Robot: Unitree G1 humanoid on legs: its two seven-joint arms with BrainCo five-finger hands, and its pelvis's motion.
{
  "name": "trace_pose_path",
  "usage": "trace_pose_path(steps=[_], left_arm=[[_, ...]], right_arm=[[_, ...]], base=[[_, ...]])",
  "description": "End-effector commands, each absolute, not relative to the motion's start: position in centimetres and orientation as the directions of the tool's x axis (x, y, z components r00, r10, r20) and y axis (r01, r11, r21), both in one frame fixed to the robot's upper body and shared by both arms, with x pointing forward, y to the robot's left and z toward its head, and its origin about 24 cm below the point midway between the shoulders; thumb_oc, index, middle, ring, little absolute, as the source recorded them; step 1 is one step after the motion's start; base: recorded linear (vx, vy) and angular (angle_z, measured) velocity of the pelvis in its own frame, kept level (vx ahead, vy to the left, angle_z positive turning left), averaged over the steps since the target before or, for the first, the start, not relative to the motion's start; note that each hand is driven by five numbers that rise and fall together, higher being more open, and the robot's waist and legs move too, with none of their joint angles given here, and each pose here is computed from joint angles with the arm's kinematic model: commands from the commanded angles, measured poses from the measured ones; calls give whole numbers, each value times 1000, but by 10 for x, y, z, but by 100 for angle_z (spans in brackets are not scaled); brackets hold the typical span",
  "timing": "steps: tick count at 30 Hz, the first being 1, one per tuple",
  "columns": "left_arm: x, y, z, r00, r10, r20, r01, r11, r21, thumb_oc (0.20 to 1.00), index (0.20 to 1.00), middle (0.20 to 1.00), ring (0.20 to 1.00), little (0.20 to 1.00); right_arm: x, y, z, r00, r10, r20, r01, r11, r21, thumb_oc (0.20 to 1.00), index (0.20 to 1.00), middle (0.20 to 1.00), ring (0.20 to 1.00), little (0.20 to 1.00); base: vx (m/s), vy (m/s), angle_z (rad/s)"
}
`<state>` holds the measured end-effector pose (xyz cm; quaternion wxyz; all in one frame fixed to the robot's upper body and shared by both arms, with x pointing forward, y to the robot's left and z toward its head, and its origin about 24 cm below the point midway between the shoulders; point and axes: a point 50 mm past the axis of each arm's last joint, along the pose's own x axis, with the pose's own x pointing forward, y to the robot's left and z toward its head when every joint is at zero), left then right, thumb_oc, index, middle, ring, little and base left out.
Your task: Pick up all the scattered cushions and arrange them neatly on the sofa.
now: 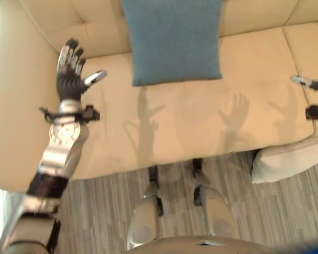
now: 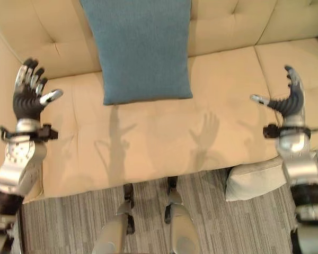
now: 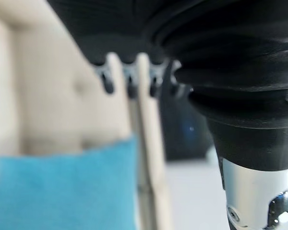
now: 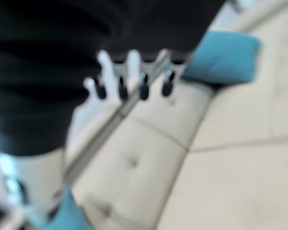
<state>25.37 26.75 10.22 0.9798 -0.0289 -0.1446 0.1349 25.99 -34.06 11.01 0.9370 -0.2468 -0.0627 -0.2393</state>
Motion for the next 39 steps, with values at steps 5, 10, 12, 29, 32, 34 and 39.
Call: trace_pose_path(steps=[5, 10, 12, 29, 32, 34, 39], left_arm=[[231, 269, 2, 965, 214, -153, -213, 977, 24, 1000, 1000, 1000, 1000, 1000], [183, 267, -82, 809, 269, -523, -226, 963, 145, 1000, 1000, 1000, 1000, 1000], [175, 265, -92, 777, 272, -568, -232, 962, 143, 1000, 1000, 1000, 1000, 1000], [105, 260, -149, 433, 306, -848, -88, 950, 298, 1000, 1000, 1000, 1000, 1000], [109, 263, -147, 445, 317, -838, -99, 947, 306, 1000, 1000, 1000, 1000, 1000], [113, 264, -145, 457, 317, -831, -87, 946, 312, 1000, 1000, 1000, 1000, 1000], [121, 266, -142, 479, 316, -819, -93, 946, 311, 1000, 1000, 1000, 1000, 1000]], right_arm=[[247, -332, 42, 930, -368, -27, 296, 787, -541, 1000, 1000, 1000, 1000, 1000], [217, -323, -28, 862, -403, -309, 198, 827, -527, 1000, 1000, 1000, 1000, 1000], [213, -322, -36, 847, -405, -345, 183, 830, -526, 1000, 1000, 1000, 1000, 1000], [83, -293, -146, 307, -419, -855, -9, 897, -443, 1000, 1000, 1000, 1000, 1000], [88, -286, -147, 315, -400, -861, -42, 900, -434, 1000, 1000, 1000, 1000, 1000], [86, -284, -148, 315, -393, -864, -42, 903, -427, 1000, 1000, 1000, 1000, 1000], [89, -285, -148, 320, -399, -859, -40, 901, -433, 1000, 1000, 1000, 1000, 1000]], base=[[17, 1, -1], [1, 6, -2], [-2, 11, -2], [-55, 109, -25], [-225, 114, -77], [-266, 83, -110], [-83, -17, -41]])
